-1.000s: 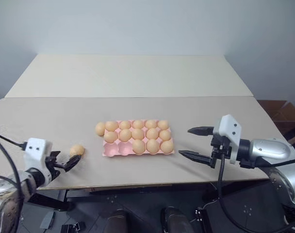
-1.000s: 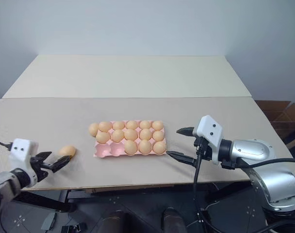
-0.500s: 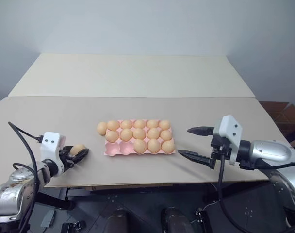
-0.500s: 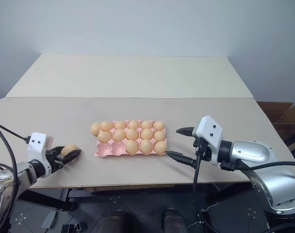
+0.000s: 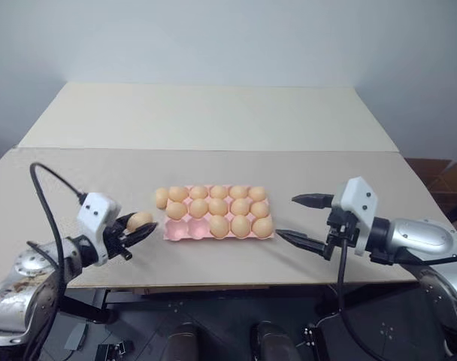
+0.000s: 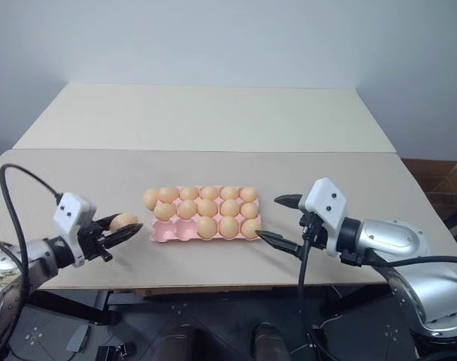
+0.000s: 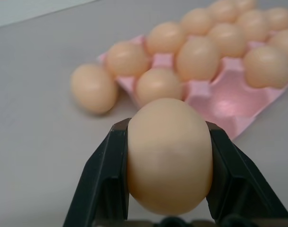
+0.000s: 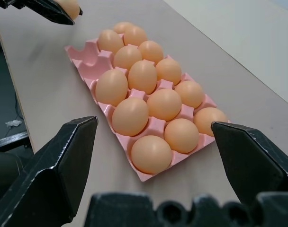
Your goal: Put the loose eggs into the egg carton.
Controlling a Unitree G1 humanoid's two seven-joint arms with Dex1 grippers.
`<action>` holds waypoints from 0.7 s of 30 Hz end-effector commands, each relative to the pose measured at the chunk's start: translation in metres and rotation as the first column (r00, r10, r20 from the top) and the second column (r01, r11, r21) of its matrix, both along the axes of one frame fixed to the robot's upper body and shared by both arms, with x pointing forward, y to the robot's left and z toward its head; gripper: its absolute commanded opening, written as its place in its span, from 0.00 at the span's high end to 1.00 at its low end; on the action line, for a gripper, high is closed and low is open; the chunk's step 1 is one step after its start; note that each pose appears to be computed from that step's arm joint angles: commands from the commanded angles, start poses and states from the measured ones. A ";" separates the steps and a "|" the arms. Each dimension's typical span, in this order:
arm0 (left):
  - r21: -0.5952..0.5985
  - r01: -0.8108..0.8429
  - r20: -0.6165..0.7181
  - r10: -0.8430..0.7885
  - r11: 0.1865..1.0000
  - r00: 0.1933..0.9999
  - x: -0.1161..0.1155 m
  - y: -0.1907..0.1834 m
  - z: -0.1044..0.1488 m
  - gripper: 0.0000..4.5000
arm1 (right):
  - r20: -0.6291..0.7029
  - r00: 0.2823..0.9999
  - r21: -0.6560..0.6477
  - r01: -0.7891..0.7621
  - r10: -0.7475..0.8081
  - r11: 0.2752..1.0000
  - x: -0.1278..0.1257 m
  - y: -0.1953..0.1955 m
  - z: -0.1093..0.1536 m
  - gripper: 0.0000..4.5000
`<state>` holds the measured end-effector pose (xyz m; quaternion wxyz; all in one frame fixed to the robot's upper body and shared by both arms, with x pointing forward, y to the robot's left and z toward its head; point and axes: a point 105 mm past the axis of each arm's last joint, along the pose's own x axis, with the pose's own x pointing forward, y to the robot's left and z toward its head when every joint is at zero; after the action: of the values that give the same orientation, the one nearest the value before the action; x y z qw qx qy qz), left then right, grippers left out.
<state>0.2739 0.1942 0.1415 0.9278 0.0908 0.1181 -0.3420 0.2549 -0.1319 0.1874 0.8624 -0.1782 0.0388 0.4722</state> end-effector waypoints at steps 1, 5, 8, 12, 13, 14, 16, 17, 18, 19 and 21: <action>-0.022 0.135 0.032 -0.134 0.991 0.990 0.004 -0.039 0.001 0.60 | 0.064 0.998 0.008 -0.014 0.013 1.000 -0.003 0.006 0.011 0.00; -0.021 0.223 -0.008 -0.223 0.975 0.975 0.010 -0.063 -0.009 0.60 | 0.068 0.998 0.010 -0.007 0.007 1.000 -0.004 0.007 0.011 0.00; -0.034 0.239 -0.042 -0.240 0.970 0.970 0.012 -0.068 -0.011 0.54 | 0.074 0.997 0.012 0.012 -0.013 1.000 -0.004 0.007 0.012 0.00; -0.035 0.228 -0.024 -0.228 0.973 0.973 0.013 -0.061 -0.003 0.26 | 0.079 0.996 0.023 0.031 -0.033 0.999 -0.005 0.006 0.013 0.00; -0.029 0.228 -0.013 -0.229 0.973 0.973 0.012 -0.059 0.001 0.18 | 0.080 0.996 0.024 0.034 -0.036 0.999 -0.006 0.006 0.013 0.00; -0.031 0.225 0.005 -0.225 0.974 0.974 0.011 -0.056 0.006 0.11 | 0.081 0.996 0.024 0.036 -0.038 0.999 -0.006 0.006 0.014 0.00; -0.021 0.192 0.039 -0.191 0.981 0.981 0.011 -0.049 0.015 0.00 | 0.082 0.996 0.027 0.038 -0.040 0.999 -0.006 0.005 0.014 0.00; -0.014 0.179 0.053 -0.178 0.984 0.983 0.011 -0.045 0.018 0.00 | 0.083 0.996 0.028 0.039 -0.042 0.999 -0.006 0.005 0.014 0.00; -0.017 0.163 0.076 -0.161 0.986 0.984 0.009 -0.038 0.022 0.00 | 0.084 0.996 0.029 0.040 -0.042 0.999 -0.006 0.005 0.015 0.00; -0.018 0.138 0.093 -0.135 0.990 0.986 0.007 -0.027 0.026 0.00 | 0.086 0.995 0.028 0.040 -0.042 0.999 -0.006 0.004 0.015 0.00; -0.020 0.085 0.110 -0.083 0.996 0.990 0.002 -0.005 0.031 0.00 | 0.086 0.996 0.027 0.036 -0.038 0.999 -0.005 0.003 0.015 0.00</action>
<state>0.2793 0.1767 0.1518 0.9121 0.0869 0.0964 -0.3890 0.2514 -0.1274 0.1899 0.8752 -0.1736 0.0240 0.4509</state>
